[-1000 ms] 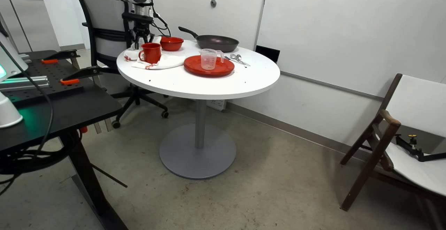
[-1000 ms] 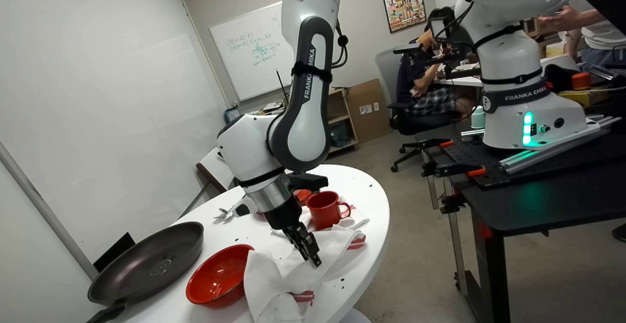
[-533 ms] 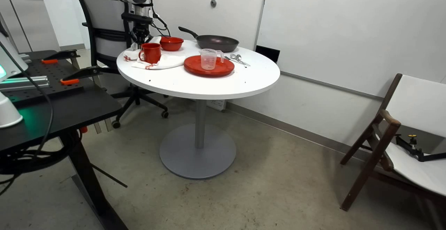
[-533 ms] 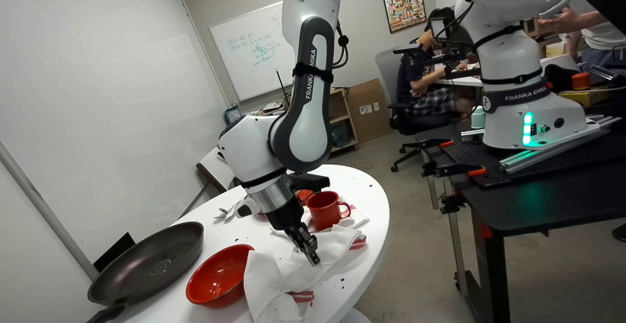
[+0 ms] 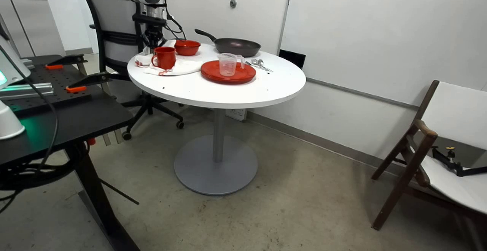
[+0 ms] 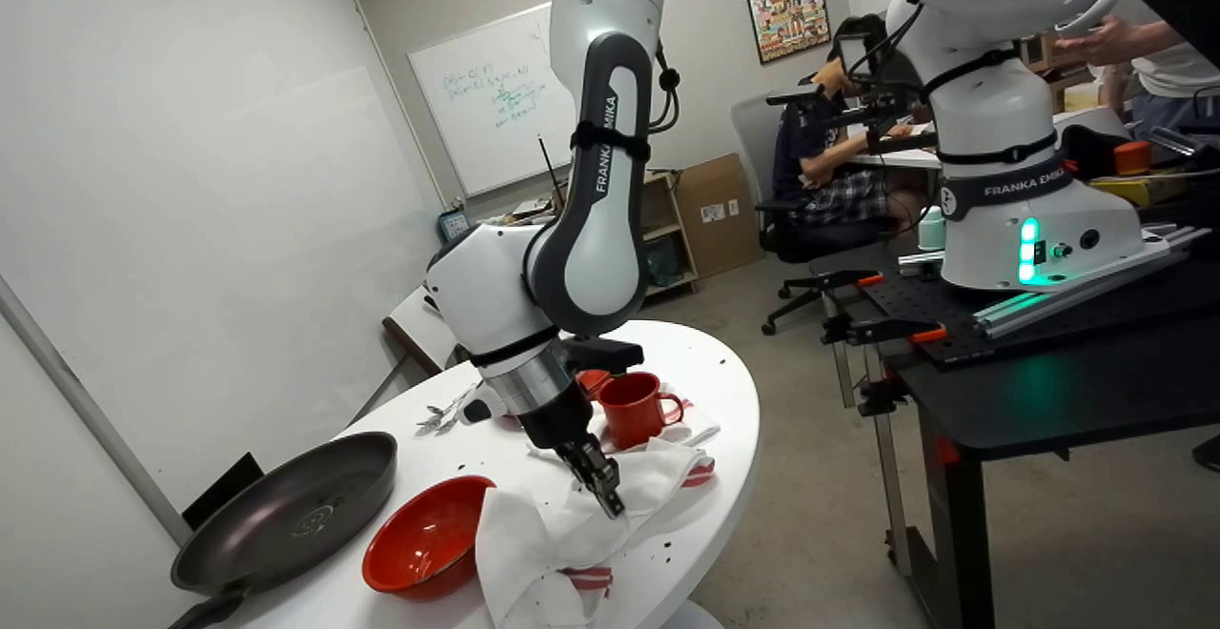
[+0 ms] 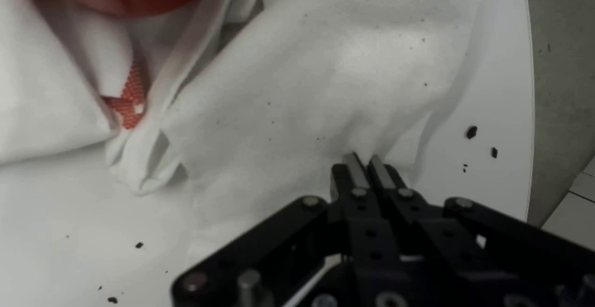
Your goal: Use the tea towel to wipe the table
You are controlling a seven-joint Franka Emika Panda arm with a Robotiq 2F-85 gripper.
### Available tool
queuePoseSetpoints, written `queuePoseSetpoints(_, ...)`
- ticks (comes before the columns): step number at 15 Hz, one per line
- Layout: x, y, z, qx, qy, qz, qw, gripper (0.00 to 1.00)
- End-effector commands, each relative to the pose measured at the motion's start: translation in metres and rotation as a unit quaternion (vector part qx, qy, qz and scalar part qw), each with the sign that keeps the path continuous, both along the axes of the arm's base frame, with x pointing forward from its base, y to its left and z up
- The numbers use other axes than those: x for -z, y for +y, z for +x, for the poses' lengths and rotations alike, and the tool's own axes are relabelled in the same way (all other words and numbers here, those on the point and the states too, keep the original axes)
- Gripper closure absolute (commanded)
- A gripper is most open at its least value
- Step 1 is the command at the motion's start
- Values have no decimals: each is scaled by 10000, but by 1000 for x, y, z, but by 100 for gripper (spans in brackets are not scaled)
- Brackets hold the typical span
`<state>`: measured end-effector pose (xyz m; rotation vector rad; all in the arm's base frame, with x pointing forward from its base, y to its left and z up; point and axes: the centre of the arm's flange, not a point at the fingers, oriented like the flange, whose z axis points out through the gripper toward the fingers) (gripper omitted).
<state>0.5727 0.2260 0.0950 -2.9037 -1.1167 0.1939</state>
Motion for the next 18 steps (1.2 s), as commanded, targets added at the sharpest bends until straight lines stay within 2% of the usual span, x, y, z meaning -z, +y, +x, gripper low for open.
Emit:
queuePoseSetpoints(1, -4, 5, -11, -106, 85, 179, 9997, 99)
queuePoseSetpoints(11, -6, 23, -17, -222, 127, 331, 9991, 99)
queuePoseSetpoints(18, -9, 14, -1, -164, -73, 290, 9994, 99)
